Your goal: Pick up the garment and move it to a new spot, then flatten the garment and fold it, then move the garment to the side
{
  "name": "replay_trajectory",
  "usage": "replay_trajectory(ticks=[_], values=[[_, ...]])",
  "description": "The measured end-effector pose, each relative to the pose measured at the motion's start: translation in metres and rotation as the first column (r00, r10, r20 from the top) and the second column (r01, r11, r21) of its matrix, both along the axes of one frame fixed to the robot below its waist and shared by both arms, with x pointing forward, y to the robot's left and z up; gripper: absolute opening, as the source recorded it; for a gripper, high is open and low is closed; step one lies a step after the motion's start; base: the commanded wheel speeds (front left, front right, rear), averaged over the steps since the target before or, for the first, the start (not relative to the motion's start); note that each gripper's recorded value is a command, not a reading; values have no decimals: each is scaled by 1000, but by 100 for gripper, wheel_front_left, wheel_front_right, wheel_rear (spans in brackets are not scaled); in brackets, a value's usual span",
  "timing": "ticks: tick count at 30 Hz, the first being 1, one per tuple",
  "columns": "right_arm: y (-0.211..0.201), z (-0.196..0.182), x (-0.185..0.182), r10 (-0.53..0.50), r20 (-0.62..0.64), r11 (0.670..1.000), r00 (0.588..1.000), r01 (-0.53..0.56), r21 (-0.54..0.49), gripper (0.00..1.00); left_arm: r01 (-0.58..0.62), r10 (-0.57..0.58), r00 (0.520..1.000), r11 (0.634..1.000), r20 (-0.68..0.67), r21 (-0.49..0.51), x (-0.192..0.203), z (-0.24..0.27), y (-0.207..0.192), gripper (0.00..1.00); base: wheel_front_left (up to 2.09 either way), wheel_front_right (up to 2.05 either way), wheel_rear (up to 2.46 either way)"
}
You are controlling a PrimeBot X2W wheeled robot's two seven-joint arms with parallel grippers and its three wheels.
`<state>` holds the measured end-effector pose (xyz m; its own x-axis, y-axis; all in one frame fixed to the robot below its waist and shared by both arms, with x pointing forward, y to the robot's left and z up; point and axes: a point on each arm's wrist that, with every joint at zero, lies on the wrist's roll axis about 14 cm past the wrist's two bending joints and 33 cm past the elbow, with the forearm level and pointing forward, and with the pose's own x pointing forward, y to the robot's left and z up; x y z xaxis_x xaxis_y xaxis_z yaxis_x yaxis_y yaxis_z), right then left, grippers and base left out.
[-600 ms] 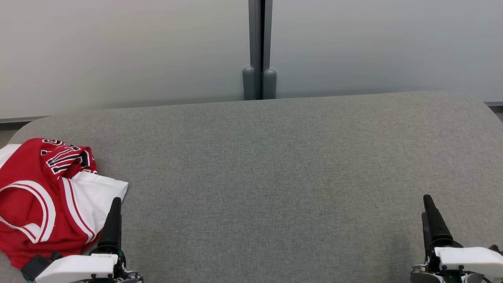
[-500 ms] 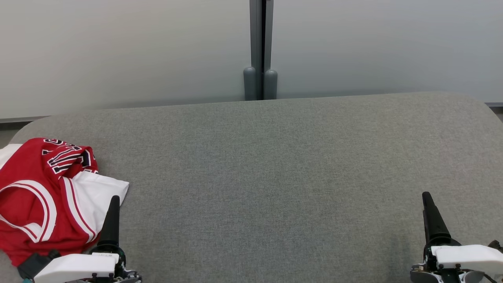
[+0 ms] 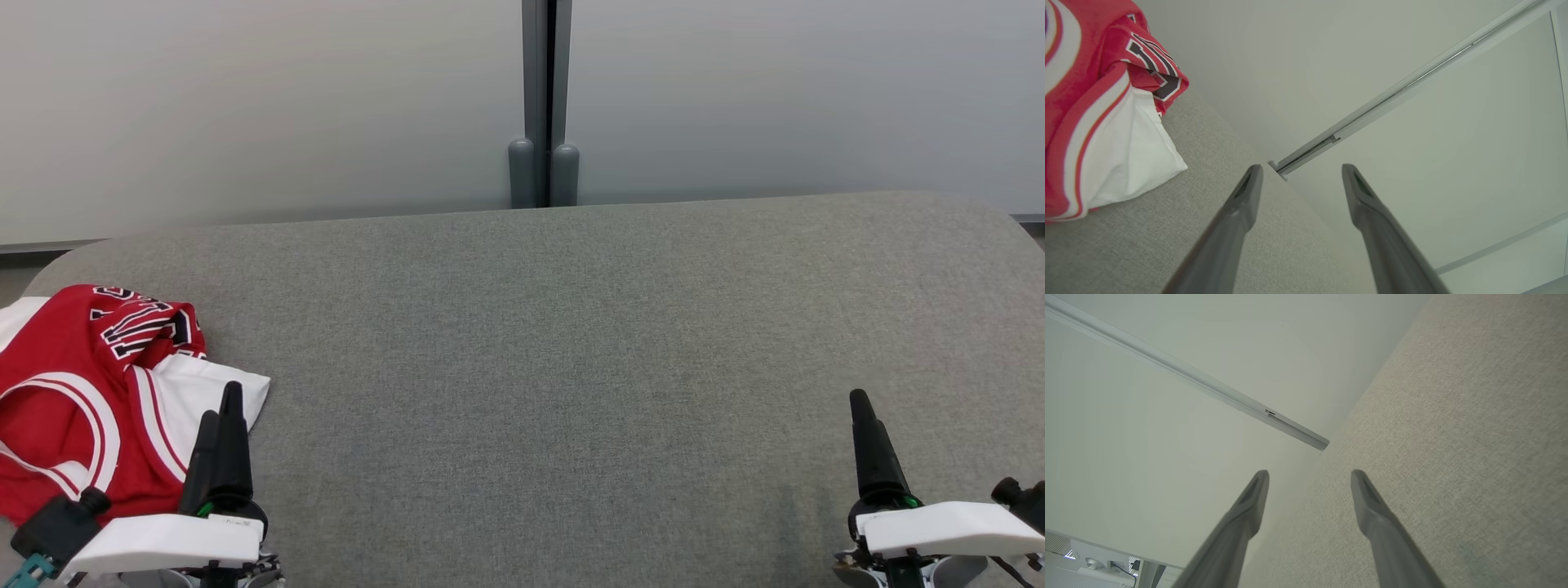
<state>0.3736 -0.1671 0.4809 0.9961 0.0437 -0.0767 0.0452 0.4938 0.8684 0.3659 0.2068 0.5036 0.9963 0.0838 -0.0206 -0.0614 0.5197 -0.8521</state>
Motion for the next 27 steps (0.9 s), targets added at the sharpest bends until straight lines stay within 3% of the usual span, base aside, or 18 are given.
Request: replay_trajectory(ticks=[5, 11, 21, 27], values=[[7, 3, 1, 27, 17, 995, 1000, -25, -95, 100, 16, -14, 1000, 993, -22, 113, -3, -4, -7, 100, 0, 0, 0], [27, 10, 1, 107, 47, 963, 993, -92, -253, 100, 25, -23, 1000, 972, -14, 233, -3, 3, -13, 100, 0, 0, 0], [30, 23, 2, 123, 100, 928, 987, -79, -365, 100, 36, -29, 999, 933, -25, 359, -6, 3, -23, 100, 0, 0, 0], [43, 26, 0, 178, 116, 872, 977, -102, -479, 100, 17, -22, 1000, 898, 6, 439, -8, 11, -22, 100, 0, 0, 0]])
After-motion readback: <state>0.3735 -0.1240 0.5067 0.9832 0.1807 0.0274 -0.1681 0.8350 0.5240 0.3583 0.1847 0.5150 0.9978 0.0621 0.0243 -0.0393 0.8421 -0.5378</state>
